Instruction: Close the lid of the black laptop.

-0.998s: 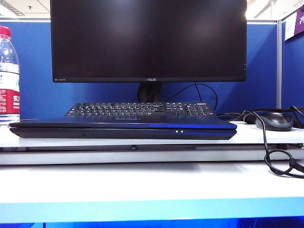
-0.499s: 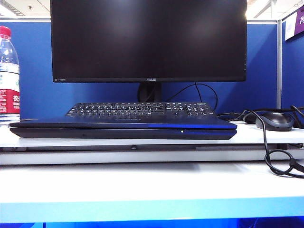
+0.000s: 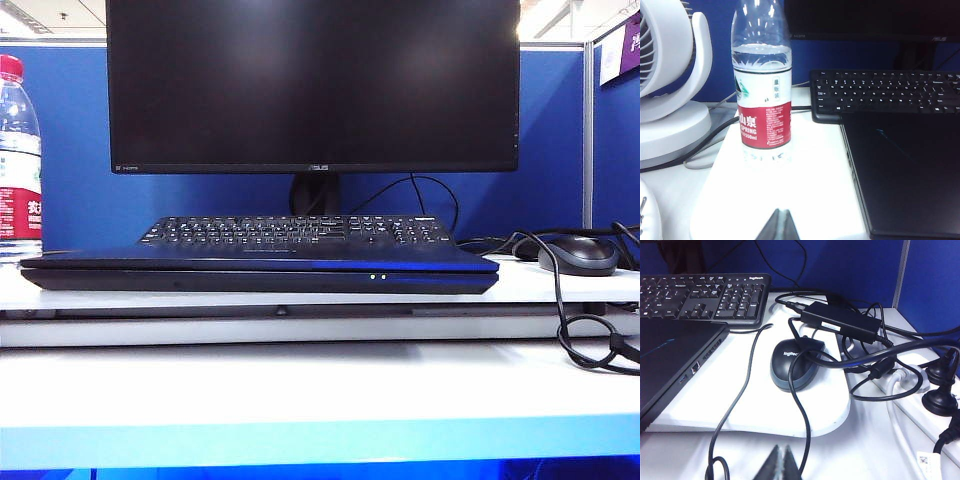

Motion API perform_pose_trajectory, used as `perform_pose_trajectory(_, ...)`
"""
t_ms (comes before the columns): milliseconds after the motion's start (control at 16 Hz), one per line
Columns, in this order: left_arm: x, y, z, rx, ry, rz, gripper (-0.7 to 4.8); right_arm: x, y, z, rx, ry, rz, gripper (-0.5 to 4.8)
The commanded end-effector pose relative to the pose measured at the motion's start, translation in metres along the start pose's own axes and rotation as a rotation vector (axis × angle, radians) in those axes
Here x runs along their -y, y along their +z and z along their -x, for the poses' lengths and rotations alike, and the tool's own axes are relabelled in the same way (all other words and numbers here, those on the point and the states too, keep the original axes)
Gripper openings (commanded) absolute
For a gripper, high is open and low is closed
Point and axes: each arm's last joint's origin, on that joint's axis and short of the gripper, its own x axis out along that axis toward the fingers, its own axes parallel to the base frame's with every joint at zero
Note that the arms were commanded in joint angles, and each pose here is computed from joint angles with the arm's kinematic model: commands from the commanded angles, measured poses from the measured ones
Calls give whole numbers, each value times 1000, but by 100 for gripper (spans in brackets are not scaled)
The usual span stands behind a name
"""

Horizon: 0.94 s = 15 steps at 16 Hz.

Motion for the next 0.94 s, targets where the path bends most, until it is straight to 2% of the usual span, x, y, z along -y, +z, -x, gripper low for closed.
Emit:
perform_pose_trajectory(62,0,1,0,12,3,3,-5,0,1,0,17,4,-5,-1)
perform_pose_trajectory(936,0,1,0,12,3,3,-5,0,0,0,11,3,-21,-1)
